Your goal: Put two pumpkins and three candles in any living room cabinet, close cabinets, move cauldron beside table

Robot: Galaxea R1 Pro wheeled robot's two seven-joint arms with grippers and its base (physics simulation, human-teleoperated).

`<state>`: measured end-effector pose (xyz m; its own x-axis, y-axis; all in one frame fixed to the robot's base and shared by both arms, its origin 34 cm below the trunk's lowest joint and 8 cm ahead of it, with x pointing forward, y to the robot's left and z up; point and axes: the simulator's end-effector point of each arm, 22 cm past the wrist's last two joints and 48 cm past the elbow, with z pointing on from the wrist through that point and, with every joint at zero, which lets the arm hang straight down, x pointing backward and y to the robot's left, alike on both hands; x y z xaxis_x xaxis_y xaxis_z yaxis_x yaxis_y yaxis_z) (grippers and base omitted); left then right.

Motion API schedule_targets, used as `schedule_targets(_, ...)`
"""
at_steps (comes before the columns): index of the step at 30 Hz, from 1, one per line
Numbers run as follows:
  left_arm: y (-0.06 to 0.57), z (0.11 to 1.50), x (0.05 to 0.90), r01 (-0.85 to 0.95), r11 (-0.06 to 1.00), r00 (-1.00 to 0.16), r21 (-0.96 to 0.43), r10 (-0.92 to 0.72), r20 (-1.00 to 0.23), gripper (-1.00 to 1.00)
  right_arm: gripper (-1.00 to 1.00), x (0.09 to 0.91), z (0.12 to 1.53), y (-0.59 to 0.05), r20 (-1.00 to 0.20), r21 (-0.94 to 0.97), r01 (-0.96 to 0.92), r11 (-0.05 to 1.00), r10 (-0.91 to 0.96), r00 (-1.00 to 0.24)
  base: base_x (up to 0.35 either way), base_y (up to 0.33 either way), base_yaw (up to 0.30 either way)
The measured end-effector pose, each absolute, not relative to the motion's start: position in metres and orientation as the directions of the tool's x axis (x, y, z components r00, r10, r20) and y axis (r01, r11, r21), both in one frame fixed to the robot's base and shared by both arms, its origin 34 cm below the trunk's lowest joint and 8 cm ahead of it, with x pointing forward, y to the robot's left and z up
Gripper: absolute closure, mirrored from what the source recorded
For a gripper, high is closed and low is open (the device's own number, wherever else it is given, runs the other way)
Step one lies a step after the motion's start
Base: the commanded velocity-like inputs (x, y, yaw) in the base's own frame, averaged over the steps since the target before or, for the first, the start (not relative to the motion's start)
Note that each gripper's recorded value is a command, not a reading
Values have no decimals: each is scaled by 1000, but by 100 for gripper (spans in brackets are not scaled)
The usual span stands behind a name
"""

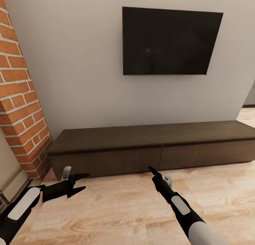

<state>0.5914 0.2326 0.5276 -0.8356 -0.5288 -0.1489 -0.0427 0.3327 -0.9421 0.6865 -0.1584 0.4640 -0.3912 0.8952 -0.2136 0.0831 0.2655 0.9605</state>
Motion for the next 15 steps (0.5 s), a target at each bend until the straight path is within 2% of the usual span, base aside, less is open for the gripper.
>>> schedule_targets(5, 232, 528, 591, -43, 332, -836, -942, -529, -149, -100, -100, 687, 466, -159, -209, 963, 79, 258, 898, -388, 329, -25, 0)
schedule_targets(15, 232, 528, 591, -43, 331, -836, -943, -529, -148, -100, -100, 688, 468, -162, -187, 969, 83, 233, 909, -373, 284, -144, 0)
